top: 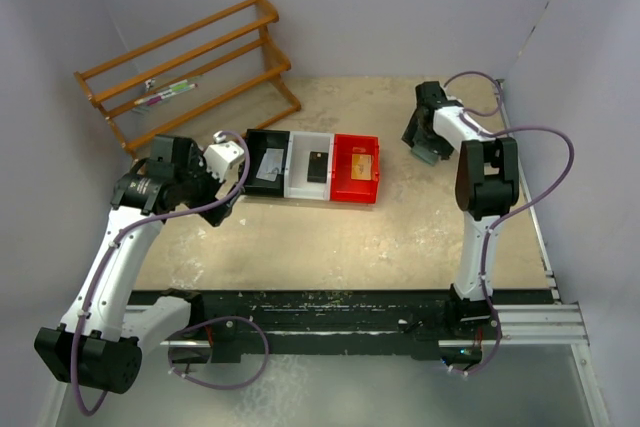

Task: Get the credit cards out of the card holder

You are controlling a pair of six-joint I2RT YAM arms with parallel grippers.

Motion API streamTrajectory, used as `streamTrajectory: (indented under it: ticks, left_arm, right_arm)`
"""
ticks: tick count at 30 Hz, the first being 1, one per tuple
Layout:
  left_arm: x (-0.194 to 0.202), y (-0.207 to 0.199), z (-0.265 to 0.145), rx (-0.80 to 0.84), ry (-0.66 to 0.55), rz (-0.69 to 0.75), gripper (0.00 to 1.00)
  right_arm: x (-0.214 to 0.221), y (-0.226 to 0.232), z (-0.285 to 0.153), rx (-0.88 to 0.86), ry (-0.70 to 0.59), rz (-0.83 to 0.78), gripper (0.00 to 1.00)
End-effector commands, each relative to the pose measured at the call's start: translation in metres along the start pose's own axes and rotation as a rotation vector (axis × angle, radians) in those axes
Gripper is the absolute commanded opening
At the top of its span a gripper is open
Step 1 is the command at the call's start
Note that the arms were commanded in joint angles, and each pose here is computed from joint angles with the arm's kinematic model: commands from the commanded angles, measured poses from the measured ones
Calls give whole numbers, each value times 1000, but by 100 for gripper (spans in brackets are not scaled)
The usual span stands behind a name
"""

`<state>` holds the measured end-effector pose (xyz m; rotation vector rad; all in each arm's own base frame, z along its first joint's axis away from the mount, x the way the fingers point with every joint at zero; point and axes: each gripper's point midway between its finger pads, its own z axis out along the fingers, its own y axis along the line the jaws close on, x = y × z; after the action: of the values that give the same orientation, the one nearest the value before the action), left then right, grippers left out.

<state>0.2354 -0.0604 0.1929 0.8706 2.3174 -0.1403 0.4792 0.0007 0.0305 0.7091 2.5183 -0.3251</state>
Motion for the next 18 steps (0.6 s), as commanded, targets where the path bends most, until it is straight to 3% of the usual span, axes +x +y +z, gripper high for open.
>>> streamTrajectory:
  ticks: [1,6,11,18]
  left_arm:
    - [-18,2,-10,-9,-55,14,99]
    - [-19,2,-11,-6,-57,14,99]
    - [-19,1,-12,-4,-58,9,99]
    - [-25,-1,-19,7,-76,0,99]
  right_arm:
    - [-14,7,-1,-45,-27,-16,100]
    - [-5,10,2,-86,-14,-17,94]
    - [4,14,2,-130,-5,-12,82]
    - [-9,20,-21,-204,-44,4,68]
